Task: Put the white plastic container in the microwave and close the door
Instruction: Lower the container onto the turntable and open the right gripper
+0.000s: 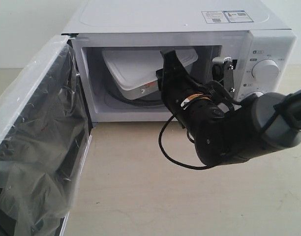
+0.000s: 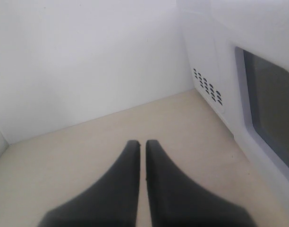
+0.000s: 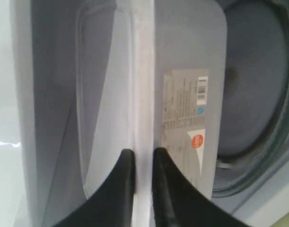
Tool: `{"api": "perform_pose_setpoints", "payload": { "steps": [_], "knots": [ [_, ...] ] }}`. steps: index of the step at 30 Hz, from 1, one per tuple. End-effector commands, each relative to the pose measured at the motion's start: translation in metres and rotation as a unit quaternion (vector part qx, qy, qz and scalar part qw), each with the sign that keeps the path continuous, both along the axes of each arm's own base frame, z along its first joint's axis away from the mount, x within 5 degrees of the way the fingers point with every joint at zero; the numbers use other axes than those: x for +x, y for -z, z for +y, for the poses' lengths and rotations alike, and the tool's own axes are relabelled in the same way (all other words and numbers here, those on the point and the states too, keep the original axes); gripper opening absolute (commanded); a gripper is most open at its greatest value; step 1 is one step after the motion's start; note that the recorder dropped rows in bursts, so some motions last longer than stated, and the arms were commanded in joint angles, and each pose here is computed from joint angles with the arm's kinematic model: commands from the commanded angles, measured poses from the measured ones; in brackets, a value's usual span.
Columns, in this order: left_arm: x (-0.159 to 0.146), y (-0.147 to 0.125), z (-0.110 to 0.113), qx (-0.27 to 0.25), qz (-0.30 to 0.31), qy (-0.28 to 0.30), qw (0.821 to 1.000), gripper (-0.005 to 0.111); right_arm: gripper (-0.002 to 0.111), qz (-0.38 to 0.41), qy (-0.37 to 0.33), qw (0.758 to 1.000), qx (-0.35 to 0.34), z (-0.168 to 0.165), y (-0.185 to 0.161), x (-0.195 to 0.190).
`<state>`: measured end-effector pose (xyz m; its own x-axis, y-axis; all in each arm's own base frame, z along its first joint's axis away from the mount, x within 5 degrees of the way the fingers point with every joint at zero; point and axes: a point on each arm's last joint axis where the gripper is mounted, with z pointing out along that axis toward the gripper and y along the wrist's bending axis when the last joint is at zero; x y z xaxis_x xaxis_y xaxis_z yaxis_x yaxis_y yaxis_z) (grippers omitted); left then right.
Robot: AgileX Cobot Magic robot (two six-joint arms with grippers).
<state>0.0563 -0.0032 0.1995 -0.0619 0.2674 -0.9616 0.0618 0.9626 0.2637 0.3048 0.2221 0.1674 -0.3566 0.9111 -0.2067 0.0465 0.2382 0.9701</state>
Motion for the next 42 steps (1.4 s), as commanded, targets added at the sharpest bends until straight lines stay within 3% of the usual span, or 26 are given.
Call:
{"api": "perform_pose_setpoints", "payload": {
  "steps": [1, 35, 38, 42],
  "knots": [
    [-0.0001, 0.0005, 0.0003, -0.008, -0.003, -0.003, 1.000, 0.004, 0.000, -0.016, -0.006, 1.000, -0.012, 0.0034, -0.0026, 0.0023],
    [-0.0001, 0.0005, 0.0003, -0.008, -0.003, -0.003, 1.000, 0.004, 0.000, -0.014, 0.030, 0.999, -0.034, 0.0025, 0.0020, 0.0110],
    [-0.0001, 0.0005, 0.0003, -0.008, -0.003, -0.003, 1.000, 0.004, 0.007, -0.020, 0.031, 0.999, -0.035, 0.0026, 0.0030, 0.0114],
    [-0.0001, 0.0005, 0.0003, -0.008, -0.003, -0.003, 1.000, 0.004, 0.026, -0.023, 0.024, 0.999, -0.038, 0.0038, 0.0026, 0.0111]
  ]
}}
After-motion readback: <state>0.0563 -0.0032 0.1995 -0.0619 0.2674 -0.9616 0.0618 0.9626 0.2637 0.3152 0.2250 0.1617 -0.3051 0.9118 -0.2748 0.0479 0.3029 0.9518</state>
